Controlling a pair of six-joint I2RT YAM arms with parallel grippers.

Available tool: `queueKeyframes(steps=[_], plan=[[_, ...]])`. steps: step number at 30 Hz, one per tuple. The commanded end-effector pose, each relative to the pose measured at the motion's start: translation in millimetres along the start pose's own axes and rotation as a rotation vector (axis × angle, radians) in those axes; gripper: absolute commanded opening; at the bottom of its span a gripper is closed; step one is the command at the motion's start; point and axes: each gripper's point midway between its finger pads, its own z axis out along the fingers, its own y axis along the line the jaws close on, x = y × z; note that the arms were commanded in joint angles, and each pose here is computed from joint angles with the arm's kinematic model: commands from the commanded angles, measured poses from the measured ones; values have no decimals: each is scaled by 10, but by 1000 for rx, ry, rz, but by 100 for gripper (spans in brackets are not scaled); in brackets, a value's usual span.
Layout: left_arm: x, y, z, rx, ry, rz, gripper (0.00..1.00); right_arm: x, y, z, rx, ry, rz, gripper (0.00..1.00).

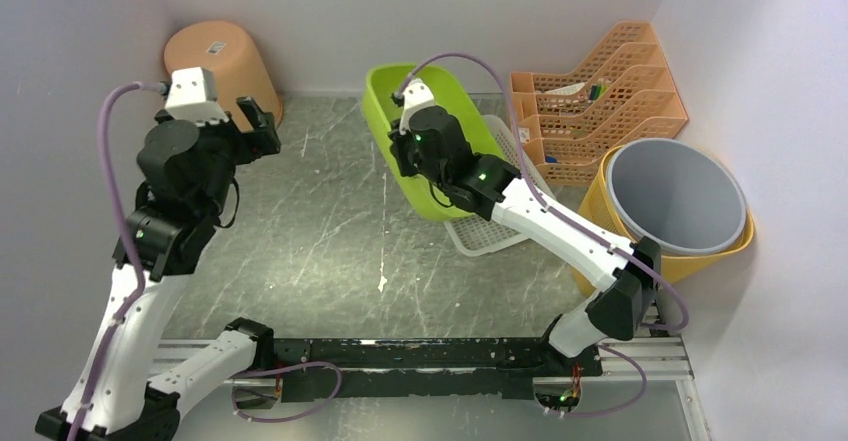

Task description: Turn the large container upside down

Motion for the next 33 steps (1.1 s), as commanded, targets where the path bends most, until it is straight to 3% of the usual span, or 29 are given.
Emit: queueKeyframes(steps=[1,14,22,29,33], plan=[[-339,122,-243,-23,-120,-25,100,-482,341,-67,-75,-111,-26,0],[-926,290,-816,-10,-309,-78,100,-661,1564,92,-542,-162,41,0],[-1038,332,-971,-7,-328,-77,100,-763,2286,-241,-882,-222,89,0],[-1046,273,-953,19,-312,-71,100,-607,2409,-121,-942,-214,202,0],[-951,240,-868,22,-284,-67,99,-367,2403,-8,-1025,-164,384,0]])
